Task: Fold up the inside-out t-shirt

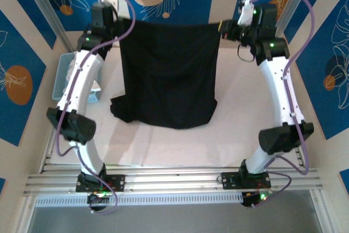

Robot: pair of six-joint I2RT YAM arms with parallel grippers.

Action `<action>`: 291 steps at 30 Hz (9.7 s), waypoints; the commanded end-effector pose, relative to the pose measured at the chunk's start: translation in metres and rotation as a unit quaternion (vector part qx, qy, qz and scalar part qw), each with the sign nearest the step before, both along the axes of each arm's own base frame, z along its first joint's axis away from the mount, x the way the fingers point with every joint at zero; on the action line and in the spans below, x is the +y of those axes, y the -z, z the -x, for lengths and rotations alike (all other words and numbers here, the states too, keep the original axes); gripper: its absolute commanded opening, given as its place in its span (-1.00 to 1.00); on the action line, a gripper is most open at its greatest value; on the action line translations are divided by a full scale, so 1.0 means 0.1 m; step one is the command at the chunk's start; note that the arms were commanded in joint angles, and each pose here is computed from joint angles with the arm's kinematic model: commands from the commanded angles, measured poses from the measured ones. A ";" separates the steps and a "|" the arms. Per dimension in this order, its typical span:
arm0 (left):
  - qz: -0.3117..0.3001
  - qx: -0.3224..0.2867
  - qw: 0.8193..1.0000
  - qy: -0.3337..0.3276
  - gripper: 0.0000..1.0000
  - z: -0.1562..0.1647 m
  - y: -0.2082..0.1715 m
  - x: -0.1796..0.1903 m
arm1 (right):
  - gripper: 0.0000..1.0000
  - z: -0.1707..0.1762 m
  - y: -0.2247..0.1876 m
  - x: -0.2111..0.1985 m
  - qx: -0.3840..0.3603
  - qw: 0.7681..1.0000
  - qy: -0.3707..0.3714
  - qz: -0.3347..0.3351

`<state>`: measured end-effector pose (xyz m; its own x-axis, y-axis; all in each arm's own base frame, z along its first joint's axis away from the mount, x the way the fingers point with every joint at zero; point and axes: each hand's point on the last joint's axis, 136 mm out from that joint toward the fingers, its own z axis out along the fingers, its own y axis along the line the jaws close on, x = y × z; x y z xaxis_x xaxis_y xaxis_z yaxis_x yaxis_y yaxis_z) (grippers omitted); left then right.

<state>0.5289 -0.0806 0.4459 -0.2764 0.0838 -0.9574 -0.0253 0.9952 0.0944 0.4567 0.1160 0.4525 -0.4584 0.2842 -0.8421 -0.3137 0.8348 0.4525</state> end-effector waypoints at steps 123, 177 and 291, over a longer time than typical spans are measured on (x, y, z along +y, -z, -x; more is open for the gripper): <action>0.207 0.125 0.724 0.646 -1.00 3.19 0.23 -3.01 | 0.33 0.45 3.91 1.81 -0.010 0.930 -0.103 0.352; 0.149 0.085 0.978 0.119 -1.00 1.00 1.18 -0.50 | -1.00 0.88 1.79 1.89 0.052 0.953 -0.298 0.018; -0.022 0.343 0.883 0.319 0.16 1.68 3.50 -2.30 | -1.00 2.52 2.70 1.12 0.280 0.894 -0.346 -0.049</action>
<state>0.3597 -0.3285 0.1179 -0.6562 0.3749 -0.6549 0.6259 0.7552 -0.1947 0.2059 0.2305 0.1769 -0.9014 -0.1802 -0.3937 -0.4295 0.4861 0.7611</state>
